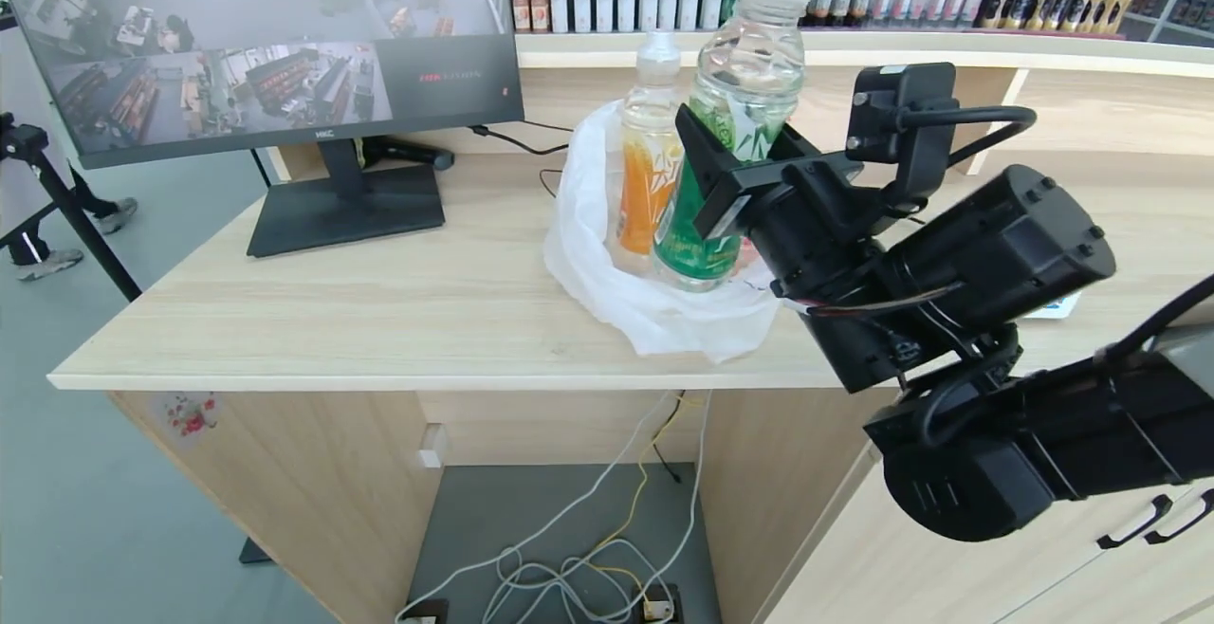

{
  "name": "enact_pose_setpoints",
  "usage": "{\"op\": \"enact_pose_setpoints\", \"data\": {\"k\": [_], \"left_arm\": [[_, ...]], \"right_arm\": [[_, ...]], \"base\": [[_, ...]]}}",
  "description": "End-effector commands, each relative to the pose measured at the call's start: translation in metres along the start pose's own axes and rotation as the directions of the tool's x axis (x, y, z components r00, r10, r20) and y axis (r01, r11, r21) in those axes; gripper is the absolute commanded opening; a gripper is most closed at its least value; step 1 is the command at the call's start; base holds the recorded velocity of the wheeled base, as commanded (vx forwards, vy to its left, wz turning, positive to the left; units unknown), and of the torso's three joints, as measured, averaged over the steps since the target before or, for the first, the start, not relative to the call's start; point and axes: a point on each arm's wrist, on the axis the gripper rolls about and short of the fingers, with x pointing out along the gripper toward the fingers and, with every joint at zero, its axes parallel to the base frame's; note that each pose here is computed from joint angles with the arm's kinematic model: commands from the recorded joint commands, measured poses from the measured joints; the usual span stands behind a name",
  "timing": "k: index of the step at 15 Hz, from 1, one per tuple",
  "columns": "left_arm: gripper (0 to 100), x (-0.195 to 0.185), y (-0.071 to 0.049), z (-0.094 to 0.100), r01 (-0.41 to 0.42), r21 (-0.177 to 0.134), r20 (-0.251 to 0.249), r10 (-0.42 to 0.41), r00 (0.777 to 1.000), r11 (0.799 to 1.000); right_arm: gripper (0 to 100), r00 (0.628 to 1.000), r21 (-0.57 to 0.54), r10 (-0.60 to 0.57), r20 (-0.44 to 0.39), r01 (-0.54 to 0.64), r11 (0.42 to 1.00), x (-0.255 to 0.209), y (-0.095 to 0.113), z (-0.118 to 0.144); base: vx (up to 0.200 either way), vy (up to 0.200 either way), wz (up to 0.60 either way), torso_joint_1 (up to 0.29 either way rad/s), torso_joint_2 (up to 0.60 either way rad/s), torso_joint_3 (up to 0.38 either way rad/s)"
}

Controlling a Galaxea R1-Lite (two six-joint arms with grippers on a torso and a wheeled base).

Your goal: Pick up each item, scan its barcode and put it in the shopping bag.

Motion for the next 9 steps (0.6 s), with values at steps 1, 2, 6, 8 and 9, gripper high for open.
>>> {"op": "enact_pose_setpoints", "data": {"k": [1,2,6,8,9], "left_arm": [[100,0.000,0.000,0.000,-0.001,0.001,0.000,0.001,1.000,1.000],[100,0.000,0.000,0.000,-0.001,-0.001,0.000,0.001,1.000,1.000],[100,0.000,0.000,0.000,-0.001,0.001,0.000,0.001,1.000,1.000],[100,0.000,0.000,0.000,-0.001,-0.001,0.000,0.001,1.000,1.000],[100,0.000,0.000,0.000,-0.001,0.001,0.000,0.001,1.000,1.000]], "right_arm": [[0,1.000,-0.001,-0.001,0.002,0.001,1.000,0.010,0.004,-0.018],[0,1.000,0.000,0.002,-0.003,-0.002,1.000,0.011,0.006,-0.021],[0,1.000,-0.001,0.003,-0.009,-0.003,1.000,0.013,0.008,-0.030],[0,1.000,-0.003,0.004,-0.016,-0.004,1.000,0.013,0.008,-0.034],[0,1.000,-0.001,0.003,-0.006,-0.003,1.000,0.016,0.008,-0.034]], "base": [[0.000,0.000,0.00,0.000,0.00,0.000],[0.000,0.000,0.00,0.000,0.00,0.000],[0.000,0.000,0.00,0.000,0.00,0.000],[0.000,0.000,0.00,0.000,0.00,0.000],[0.000,0.000,0.00,0.000,0.00,0.000]]}}
